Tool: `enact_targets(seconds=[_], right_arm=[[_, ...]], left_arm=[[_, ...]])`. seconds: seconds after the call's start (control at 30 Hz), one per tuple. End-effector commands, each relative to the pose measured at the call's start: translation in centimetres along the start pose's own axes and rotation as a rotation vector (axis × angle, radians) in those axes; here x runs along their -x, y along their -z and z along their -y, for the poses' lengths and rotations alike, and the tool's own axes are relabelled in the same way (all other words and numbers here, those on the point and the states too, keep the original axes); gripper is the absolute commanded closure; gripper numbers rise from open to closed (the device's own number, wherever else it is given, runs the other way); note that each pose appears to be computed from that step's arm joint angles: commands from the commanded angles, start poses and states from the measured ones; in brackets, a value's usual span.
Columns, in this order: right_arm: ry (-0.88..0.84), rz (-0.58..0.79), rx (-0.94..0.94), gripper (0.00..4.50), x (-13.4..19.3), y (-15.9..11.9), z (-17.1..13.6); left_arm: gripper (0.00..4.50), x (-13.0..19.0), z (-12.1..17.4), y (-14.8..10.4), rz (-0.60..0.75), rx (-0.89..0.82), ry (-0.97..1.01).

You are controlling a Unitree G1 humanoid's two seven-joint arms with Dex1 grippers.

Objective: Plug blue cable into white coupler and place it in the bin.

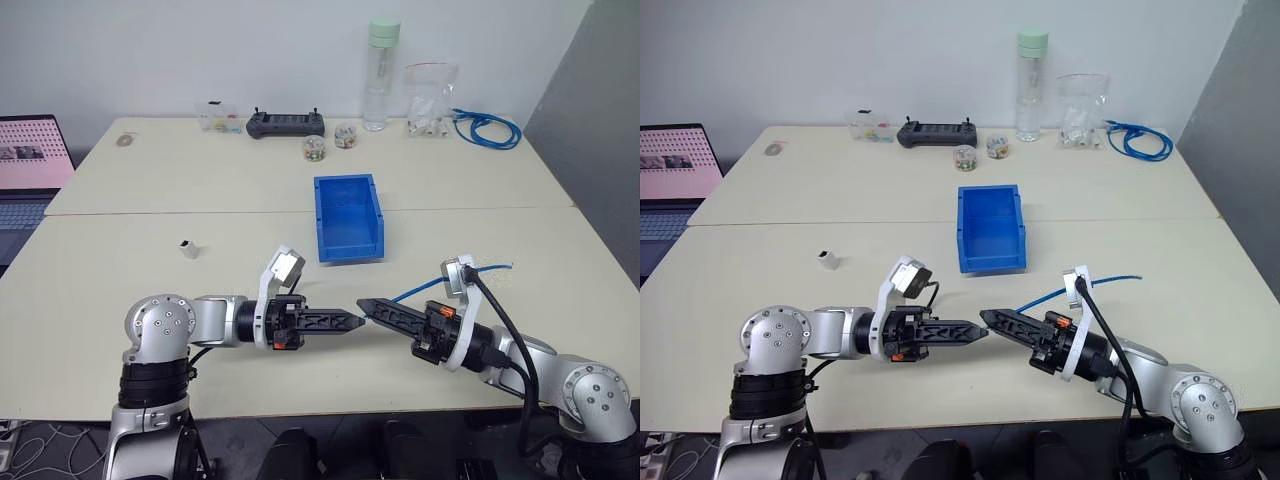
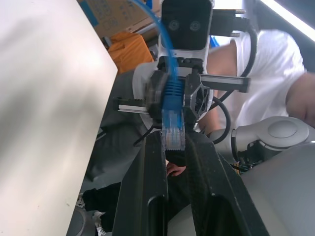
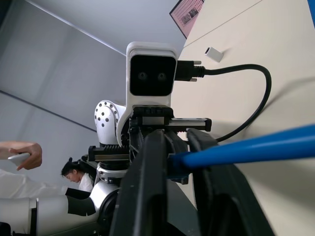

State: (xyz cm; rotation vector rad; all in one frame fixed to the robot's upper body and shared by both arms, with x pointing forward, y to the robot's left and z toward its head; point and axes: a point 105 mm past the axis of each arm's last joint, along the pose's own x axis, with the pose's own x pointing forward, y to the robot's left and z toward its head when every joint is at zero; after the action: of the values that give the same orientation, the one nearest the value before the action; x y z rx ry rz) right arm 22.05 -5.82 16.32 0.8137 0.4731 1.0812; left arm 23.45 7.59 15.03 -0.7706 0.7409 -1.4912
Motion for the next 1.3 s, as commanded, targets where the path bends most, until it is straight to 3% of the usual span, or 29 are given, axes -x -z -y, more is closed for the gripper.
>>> enact_targets(seconds=[0.03, 0.2, 0.27, 0.4, 0.57, 0.67, 0.77, 0.9, 0.97, 1.03, 1.1, 1.17, 1.23, 1.3], right_arm=[[-0.040, 0.003, 0.010, 4.32, -0.2, -0.2, -0.9], [-0.045, -0.001, 0.011, 4.32, -0.2, -0.2, -1.0], [-0.035, -0.005, 0.023, 4.32, -0.3, -0.3, -0.8], [-0.017, -0.008, 0.038, 4.32, -0.3, -0.5, -0.4], [0.002, -0.016, 0.059, 4.32, -0.5, -0.9, 0.4], [0.014, -0.020, 0.084, 4.32, -0.5, -1.5, 0.9], [0.016, -0.022, 0.102, 4.32, -0.5, -2.0, 1.3], [0.023, -0.028, 0.141, 4.32, -0.7, -2.7, 2.1], [0.017, -0.027, 0.148, 4.32, -0.9, -3.1, 2.2], [0.010, -0.040, 0.172, 4.32, -1.3, -3.3, 2.4], [0.005, -0.055, 0.201, 4.32, -1.8, -3.5, 2.6], [0.000, -0.055, 0.212, 4.32, -2.1, -3.8, 2.7], [-0.007, -0.047, 0.222, 4.32, -2.5, -4.4, 2.7], [-0.006, -0.050, 0.235, 4.32, -2.6, -4.7, 2.8]], left_arm=[[4.27, 0.0, 0.2, -0.1, -0.003, -0.030, -0.005], [4.27, 0.0, 0.2, 0.1, -0.003, -0.035, -0.005], [3.57, 0.1, 0.1, 0.1, 0.005, -0.039, -0.012], [2.85, 0.2, 0.0, 0.2, -0.012, -0.073, -0.031], [1.87, 1.4, 0.4, 2.2, -0.133, -0.173, -0.082], [1.38, 3.3, -0.9, 3.5, -0.232, -0.306, -0.219], [0.83, 5.2, -3.5, 2.1, -0.227, -0.510, -0.465], [0.04, 7.8, -6.8, -2.7, -0.039, -0.736, -0.933], [0.04, 9.2, -7.5, -4.7, 0.091, -0.806, -1.138], [0.04, 12.9, -8.1, -6.9, 0.382, -0.751, -1.489], [0.04, 15.9, -8.5, -6.3, 0.582, -0.625, -1.761], [0.04, 17.0, -8.5, -5.7, 0.706, -0.537, -1.893], [0.04, 17.1, -8.8, -4.9, 0.847, -0.405, -2.006], [0.04, 16.7, -9.6, -4.7, 0.900, -0.322, -2.070]])
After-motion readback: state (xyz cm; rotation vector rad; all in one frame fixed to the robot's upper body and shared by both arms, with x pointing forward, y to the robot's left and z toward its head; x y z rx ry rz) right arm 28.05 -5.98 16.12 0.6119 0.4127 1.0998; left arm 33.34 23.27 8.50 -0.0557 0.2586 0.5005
